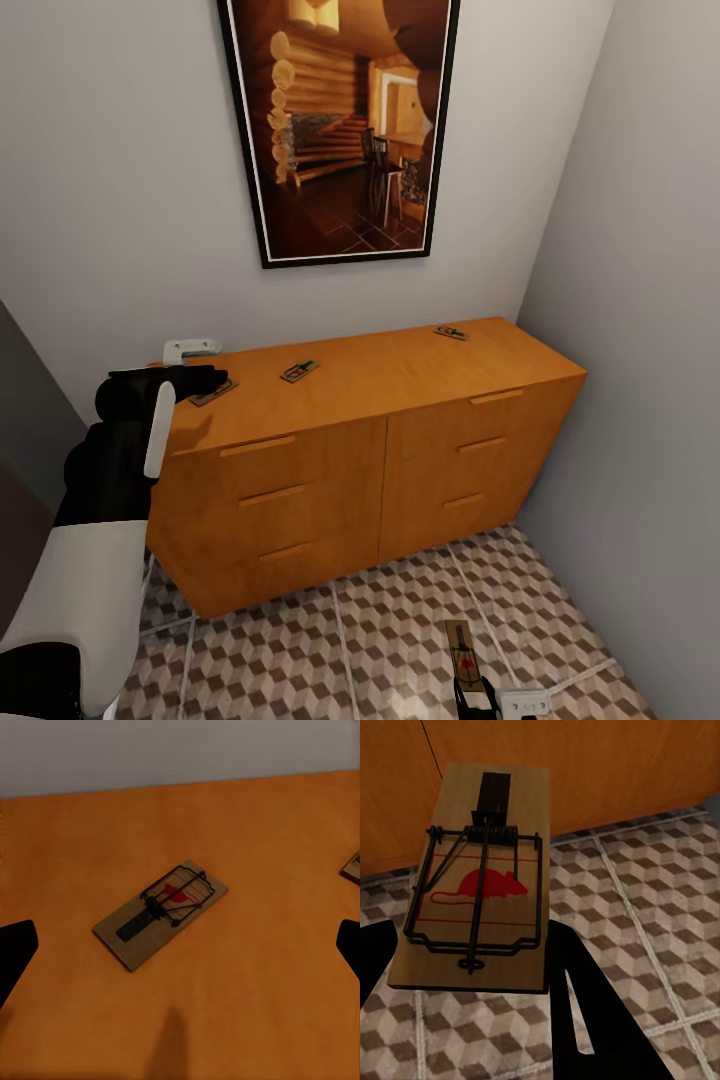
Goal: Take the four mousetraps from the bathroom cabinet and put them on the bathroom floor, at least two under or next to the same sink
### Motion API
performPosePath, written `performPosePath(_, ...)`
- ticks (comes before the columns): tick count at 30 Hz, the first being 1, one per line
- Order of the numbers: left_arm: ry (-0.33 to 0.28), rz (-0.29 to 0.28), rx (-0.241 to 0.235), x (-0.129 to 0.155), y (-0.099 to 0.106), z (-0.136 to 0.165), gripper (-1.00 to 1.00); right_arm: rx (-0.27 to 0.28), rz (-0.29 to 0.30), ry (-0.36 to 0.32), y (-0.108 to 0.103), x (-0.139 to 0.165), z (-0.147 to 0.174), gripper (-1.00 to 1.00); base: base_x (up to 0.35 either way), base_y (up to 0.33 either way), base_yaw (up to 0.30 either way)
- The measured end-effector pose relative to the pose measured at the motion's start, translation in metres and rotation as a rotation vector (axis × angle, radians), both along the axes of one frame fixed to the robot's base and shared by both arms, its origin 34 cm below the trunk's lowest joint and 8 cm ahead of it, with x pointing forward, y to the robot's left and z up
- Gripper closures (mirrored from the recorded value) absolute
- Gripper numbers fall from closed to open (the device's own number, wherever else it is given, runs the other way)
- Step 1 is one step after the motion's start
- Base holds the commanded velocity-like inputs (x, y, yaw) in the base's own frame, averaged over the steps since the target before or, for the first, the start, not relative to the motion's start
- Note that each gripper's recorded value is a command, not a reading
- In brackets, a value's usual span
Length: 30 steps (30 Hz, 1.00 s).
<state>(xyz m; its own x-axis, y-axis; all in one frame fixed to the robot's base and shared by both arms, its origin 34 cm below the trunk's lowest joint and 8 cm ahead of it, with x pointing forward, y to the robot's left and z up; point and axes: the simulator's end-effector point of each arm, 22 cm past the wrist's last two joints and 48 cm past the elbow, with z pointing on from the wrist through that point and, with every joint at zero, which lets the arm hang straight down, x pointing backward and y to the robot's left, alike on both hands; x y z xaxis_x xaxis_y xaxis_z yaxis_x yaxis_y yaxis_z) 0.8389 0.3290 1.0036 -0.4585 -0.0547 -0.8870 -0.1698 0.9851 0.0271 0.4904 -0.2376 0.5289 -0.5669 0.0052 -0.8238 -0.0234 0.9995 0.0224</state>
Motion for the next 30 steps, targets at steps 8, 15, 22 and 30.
performPosePath(8, -0.008, -0.148, -0.009, -0.001, 0.007, 0.008, -1.0, 0.0, 0.0, 0.001, 0.0, 0.0, 0.0, 1.0, 0.0, 0.0, 0.0)
performPosePath(15, 0.001, -0.405, -0.054, -0.019, 0.009, 0.02, -1.0, 0.0, 0.0, 0.001, 0.0, 0.0, 0.0, 1.0, 0.0, 0.0, 0.0)
performPosePath(22, 0.042, -0.665, -0.03, -0.052, 0.002, 0.03, -1.0, 0.0, 0.001, 0.001, 0.0, 0.0, 0.0, 1.0, 0.0, 0.0, 0.0)
performPosePath(30, 0.123, -0.745, 0.045, -0.067, 0.0, 0.011, -1.0, 0.0, 0.0, 0.001, 0.0, 0.0, 0.0, 1.0, 0.0, 0.0, 0.0)
